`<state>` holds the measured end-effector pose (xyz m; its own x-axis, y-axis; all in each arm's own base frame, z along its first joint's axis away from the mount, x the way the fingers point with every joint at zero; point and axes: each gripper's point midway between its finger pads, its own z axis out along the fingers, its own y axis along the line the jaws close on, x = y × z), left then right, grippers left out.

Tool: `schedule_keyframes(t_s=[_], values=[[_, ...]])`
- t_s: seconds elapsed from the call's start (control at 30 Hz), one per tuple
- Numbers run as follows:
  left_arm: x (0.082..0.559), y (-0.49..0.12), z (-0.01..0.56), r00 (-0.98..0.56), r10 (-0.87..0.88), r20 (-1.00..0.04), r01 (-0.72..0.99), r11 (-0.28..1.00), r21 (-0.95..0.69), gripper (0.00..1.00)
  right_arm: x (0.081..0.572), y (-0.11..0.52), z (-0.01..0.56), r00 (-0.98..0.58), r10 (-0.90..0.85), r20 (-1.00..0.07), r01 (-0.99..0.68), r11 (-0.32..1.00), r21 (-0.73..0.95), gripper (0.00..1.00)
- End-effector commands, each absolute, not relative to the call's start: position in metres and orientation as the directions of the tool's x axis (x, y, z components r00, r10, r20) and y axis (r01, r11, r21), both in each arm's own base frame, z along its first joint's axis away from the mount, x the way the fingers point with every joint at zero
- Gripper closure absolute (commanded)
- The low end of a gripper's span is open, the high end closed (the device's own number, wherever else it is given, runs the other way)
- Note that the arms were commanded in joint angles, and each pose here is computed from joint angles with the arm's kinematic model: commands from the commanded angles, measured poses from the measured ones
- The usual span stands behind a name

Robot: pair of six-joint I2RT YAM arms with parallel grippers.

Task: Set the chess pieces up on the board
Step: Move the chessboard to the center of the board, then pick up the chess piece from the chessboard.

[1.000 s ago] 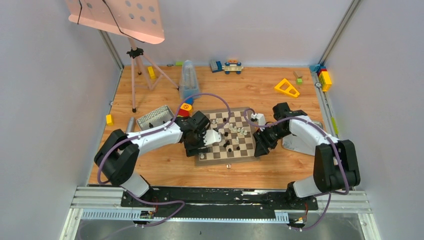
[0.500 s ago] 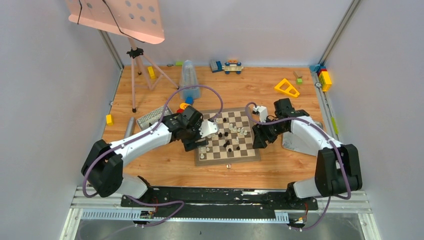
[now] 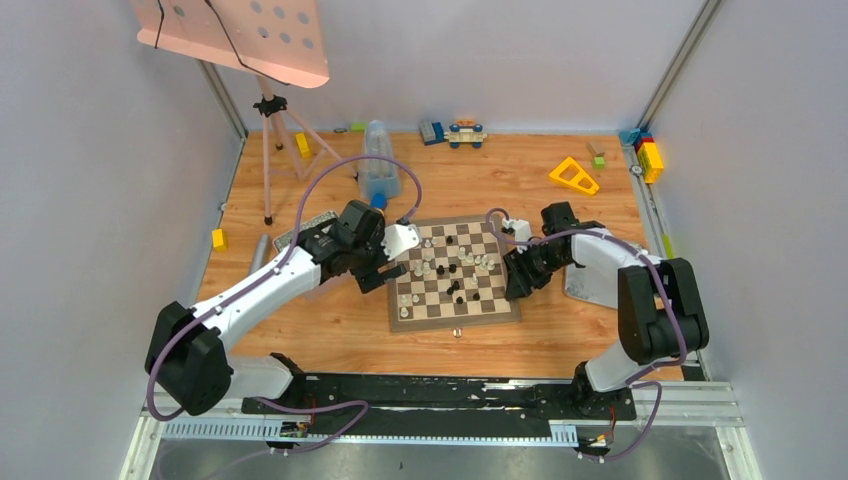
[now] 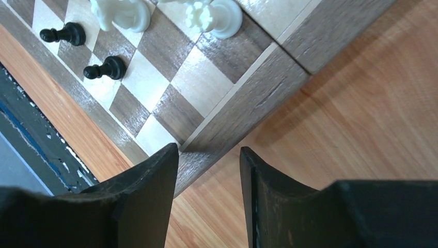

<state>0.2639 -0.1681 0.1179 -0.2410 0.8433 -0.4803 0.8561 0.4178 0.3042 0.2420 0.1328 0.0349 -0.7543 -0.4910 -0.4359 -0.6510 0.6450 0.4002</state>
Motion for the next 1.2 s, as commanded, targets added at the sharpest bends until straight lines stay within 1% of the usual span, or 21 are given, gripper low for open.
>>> schedule_keyframes(t_s=[0.0,0.13,0.3,0.37,0.53,0.67,0.83,0.93,1.03,1.17], values=[[0.283,-0.171,0.151,-0.241,0.782,-0.575,0.805,0.492,0.332,0.04,0.229,0.142,0.033,-0.721,-0.513,-0.466,-0.692,0.561,0.454,0.53],[0.287,-0.168,0.156,-0.246,0.77,-0.589,0.793,0.509,0.334,0.01,0.213,0.153,0.035,-0.688,-0.541,-0.485,-0.725,0.485,0.488,0.53],[0.291,-0.163,0.155,-0.261,0.764,-0.59,0.783,0.525,0.333,0.0,0.2,0.162,0.037,-0.655,-0.569,-0.497,-0.753,0.434,0.494,0.53],[0.291,-0.161,0.155,-0.266,0.763,-0.589,0.781,0.529,0.333,0.0,0.2,0.159,0.039,-0.649,-0.578,-0.495,-0.759,0.446,0.474,0.53],[0.29,-0.157,0.156,-0.271,0.759,-0.593,0.774,0.537,0.334,0.0,0.219,0.146,0.051,-0.624,-0.588,-0.515,-0.78,0.517,0.354,0.48],[0.288,-0.154,0.162,-0.275,0.747,-0.605,0.766,0.551,0.332,0.0,0.242,0.141,0.077,-0.599,-0.569,-0.563,-0.782,0.567,0.259,0.45],[0.287,-0.138,0.163,-0.328,0.737,-0.591,0.74,0.589,0.325,0.0,0.262,0.144,0.106,-0.585,-0.531,-0.612,-0.768,0.606,0.208,0.44],[0.287,-0.125,0.164,-0.387,0.716,-0.581,0.716,0.63,0.3,0.0,0.273,0.152,0.121,-0.574,-0.505,-0.644,-0.766,0.609,0.205,0.46],[0.284,-0.116,0.166,-0.436,0.692,-0.575,0.694,0.665,0.275,0.0,0.286,0.161,0.127,-0.567,-0.486,-0.665,-0.763,0.614,0.202,0.49],[0.275,-0.114,0.171,-0.456,0.679,-0.575,0.697,0.674,0.243,0.0,0.296,0.172,0.114,-0.578,-0.498,-0.647,-0.762,0.612,0.21,0.54]])
